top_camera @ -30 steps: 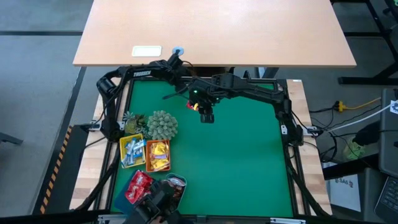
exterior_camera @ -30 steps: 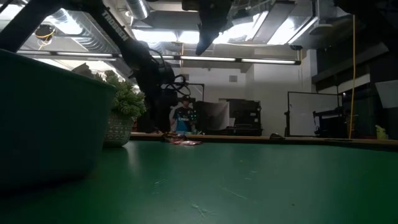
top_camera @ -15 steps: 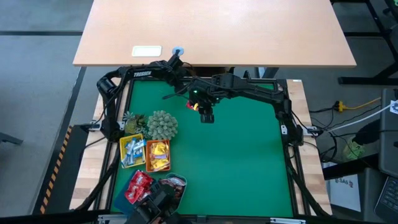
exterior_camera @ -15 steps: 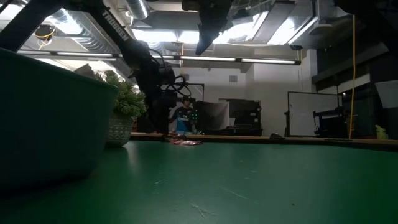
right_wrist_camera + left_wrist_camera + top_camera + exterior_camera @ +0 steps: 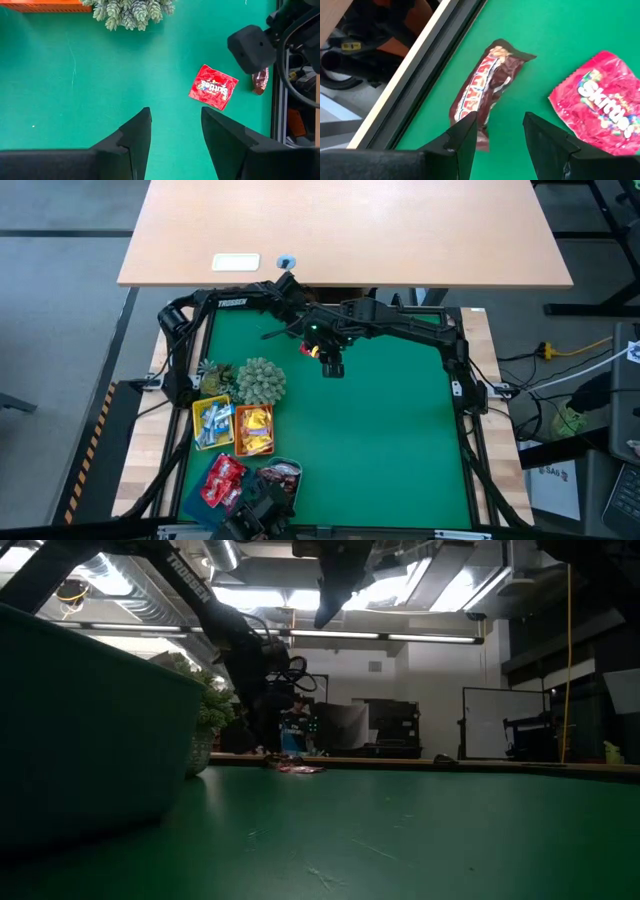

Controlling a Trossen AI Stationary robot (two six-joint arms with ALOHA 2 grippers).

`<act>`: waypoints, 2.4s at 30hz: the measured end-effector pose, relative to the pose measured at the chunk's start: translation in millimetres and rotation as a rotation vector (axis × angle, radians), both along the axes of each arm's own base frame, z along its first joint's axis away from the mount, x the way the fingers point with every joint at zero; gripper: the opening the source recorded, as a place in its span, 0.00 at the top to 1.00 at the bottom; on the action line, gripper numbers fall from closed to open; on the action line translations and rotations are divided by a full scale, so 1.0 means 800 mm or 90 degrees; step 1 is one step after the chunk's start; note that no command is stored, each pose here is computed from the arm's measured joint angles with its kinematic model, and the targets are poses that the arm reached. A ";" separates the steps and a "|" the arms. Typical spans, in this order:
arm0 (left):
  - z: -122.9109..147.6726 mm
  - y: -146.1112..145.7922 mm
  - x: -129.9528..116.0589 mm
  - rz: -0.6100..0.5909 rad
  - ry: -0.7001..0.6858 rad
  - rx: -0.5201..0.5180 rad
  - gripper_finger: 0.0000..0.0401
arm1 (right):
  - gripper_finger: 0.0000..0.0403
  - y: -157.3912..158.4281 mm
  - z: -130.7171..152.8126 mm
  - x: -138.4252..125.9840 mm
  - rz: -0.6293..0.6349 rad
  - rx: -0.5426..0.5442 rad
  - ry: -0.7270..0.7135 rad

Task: Sort candy
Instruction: Put the brown chocolate into the green basket

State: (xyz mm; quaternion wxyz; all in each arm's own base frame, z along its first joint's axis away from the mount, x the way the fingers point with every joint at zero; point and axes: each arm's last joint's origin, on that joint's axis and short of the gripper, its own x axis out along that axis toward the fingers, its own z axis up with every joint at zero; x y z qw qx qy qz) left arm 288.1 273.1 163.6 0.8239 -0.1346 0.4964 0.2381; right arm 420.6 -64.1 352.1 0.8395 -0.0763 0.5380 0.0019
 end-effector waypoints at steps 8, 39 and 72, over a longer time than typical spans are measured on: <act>0.007 -0.001 0.003 0.023 -0.008 -0.022 0.61 | 0.57 0.000 0.000 0.000 0.000 0.000 0.000; -0.010 0.018 0.000 0.072 0.077 -0.019 0.61 | 0.57 0.001 -0.001 -0.002 0.002 0.007 0.013; 0.006 0.015 0.000 0.053 0.042 -0.027 1.00 | 0.57 -0.008 0.020 -0.028 -0.012 0.008 0.025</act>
